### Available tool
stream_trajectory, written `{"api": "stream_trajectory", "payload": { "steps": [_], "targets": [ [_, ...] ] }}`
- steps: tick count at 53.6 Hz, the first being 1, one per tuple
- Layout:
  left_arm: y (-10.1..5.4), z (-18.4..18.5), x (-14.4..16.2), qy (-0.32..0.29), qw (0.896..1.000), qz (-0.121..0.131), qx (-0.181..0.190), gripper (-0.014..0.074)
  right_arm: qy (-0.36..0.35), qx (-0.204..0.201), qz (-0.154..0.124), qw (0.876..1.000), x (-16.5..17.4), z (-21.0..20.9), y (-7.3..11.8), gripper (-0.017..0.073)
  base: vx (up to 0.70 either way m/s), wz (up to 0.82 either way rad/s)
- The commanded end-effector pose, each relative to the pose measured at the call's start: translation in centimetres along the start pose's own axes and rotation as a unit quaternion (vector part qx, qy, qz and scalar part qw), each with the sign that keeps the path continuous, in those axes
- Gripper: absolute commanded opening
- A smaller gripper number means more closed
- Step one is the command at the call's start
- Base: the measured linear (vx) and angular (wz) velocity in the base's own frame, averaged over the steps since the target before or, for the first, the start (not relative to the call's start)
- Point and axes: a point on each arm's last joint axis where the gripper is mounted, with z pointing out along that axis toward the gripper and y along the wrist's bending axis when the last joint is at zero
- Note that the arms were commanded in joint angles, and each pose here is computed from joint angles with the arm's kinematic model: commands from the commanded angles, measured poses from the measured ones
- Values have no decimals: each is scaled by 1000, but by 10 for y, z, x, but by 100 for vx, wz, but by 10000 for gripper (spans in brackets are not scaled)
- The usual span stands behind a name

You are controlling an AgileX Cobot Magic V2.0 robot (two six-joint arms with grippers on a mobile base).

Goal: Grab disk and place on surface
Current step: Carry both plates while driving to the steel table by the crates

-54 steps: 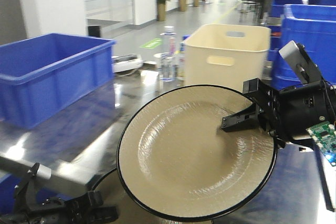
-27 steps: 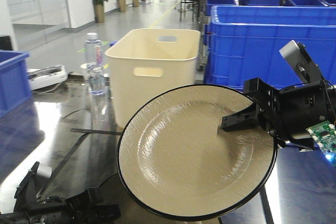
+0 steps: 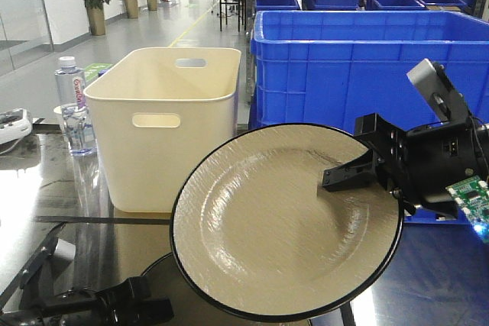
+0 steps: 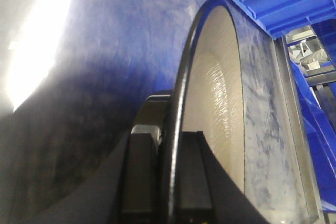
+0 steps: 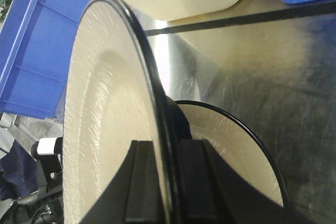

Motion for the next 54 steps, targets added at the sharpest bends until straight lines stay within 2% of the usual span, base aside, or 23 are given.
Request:
{"api": "stream_trajectory", "payload": {
  "steps": [1,54],
  "targets": [
    [-22,-8,-8,-20,998,-34,59,1,-61,-51,3,997,-10,-19,24,-8,10,-7],
    [-21,-8,-9,-23,998,-34,54,1,-63,-50,3,997,-10,-19,24,-8,2,-3]
  ]
}}
